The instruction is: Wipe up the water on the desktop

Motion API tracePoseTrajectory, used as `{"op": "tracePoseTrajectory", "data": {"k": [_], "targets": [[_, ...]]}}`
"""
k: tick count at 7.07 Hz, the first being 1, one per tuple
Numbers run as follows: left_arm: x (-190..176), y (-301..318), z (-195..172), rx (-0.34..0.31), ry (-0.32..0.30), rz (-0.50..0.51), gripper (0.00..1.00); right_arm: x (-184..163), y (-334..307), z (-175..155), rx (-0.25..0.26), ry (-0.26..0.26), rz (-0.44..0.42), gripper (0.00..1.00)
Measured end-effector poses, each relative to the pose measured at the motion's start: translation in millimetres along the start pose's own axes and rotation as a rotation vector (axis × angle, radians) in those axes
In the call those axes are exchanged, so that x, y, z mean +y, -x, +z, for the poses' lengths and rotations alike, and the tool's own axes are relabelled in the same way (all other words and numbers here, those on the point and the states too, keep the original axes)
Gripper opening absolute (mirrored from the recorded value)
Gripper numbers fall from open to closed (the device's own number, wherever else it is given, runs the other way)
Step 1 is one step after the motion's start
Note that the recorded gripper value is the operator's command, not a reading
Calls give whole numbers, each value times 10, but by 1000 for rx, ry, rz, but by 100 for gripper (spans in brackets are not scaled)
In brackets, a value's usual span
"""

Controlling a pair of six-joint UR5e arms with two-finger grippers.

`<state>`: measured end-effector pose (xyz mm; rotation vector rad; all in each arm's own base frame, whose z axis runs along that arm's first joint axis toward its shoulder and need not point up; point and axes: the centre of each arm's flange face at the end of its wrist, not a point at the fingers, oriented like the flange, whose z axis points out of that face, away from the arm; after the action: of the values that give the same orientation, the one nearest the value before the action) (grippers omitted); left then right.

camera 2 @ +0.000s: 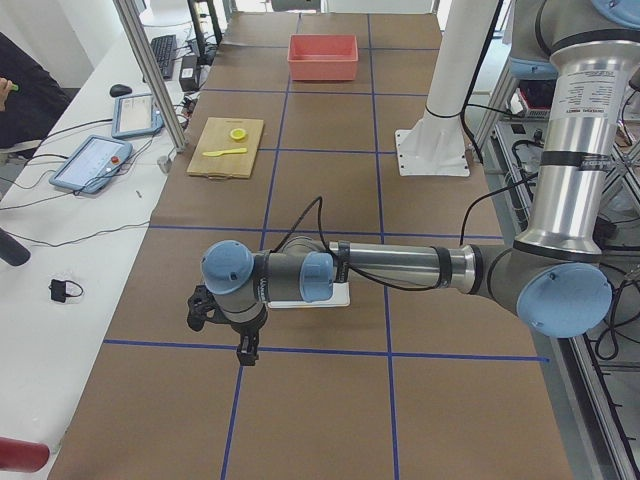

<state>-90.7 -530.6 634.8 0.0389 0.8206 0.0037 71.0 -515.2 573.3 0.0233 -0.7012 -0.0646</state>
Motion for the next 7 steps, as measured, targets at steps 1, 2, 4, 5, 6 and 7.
{"op": "tracePoseTrajectory", "data": {"k": [1,2,4,5,6,7], "targets": [[-67,-90,-82,0,-16,15,99,1,12,-13,7,-3,-4,100],[-102,-139,-117,0,-22,12,99,-9,22,-9,9,-3,-7,100],[-124,-255,-217,-20,-41,-12,99,3,35,25,-23,0,-4,100],[-141,-350,-312,-28,-60,-27,99,-4,64,33,-57,-1,-1,100],[-170,-502,-406,-18,-80,-91,99,-13,77,43,-80,0,3,100],[-188,-711,-485,22,-93,-174,99,-17,91,48,-100,0,5,100]]}}
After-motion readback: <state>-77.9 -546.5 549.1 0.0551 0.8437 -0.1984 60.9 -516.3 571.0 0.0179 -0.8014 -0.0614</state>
